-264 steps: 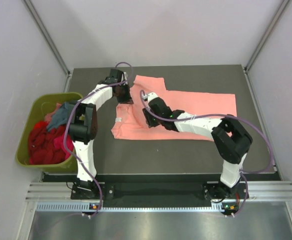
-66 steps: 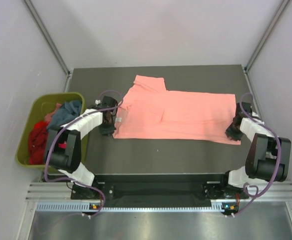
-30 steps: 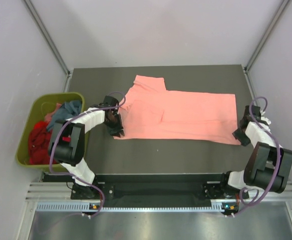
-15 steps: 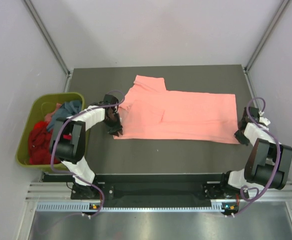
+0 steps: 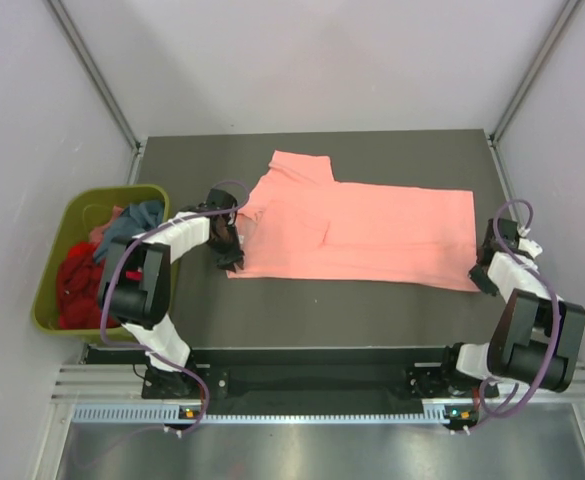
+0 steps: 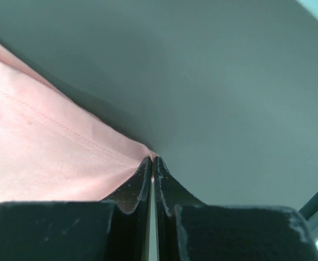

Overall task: Fold and stack the t-shirts
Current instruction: Fold the tshirt

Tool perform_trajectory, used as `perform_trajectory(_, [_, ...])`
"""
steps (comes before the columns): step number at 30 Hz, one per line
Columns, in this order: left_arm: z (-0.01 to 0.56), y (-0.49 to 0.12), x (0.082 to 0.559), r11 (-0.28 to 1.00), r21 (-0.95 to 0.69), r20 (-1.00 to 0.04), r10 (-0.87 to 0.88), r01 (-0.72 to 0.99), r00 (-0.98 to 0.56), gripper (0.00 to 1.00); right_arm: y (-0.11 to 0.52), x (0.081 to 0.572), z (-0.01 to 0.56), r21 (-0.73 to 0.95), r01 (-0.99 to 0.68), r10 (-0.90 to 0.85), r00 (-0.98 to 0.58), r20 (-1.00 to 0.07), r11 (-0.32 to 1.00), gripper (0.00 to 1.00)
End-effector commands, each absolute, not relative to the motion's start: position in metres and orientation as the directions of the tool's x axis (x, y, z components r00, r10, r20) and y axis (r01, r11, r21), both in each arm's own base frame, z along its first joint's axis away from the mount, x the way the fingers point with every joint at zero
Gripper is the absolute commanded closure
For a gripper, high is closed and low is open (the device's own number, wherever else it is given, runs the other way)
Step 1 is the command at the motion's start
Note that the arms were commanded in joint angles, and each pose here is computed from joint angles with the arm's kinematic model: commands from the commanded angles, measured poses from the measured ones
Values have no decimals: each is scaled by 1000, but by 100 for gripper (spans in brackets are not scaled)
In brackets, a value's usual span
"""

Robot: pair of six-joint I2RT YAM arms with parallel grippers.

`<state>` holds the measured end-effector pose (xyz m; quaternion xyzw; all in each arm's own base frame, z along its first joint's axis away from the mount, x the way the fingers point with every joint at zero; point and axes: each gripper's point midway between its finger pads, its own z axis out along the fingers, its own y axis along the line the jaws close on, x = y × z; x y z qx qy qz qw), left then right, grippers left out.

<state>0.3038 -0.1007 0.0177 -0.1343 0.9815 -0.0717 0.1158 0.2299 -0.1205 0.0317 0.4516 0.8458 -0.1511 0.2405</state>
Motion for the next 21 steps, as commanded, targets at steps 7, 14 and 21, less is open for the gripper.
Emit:
perform_trajectory(7, [-2, -45, 281, 951, 75, -224, -278, -301, -934, 69, -124, 220, 34, -96, 856, 709, -478, -518, 507, 87])
perform_trajectory(14, [65, -61, 304, 965, -54, -338, -259, -257, -905, 64, -120, 232, 82, -5, 821, 666, -467, -582, 571, 65])
perform_trajectory(21, [179, -108, 393, 946, -316, -598, -261, -77, -758, 53, -91, 291, 143, 222, 624, 586, -467, -662, 749, 52])
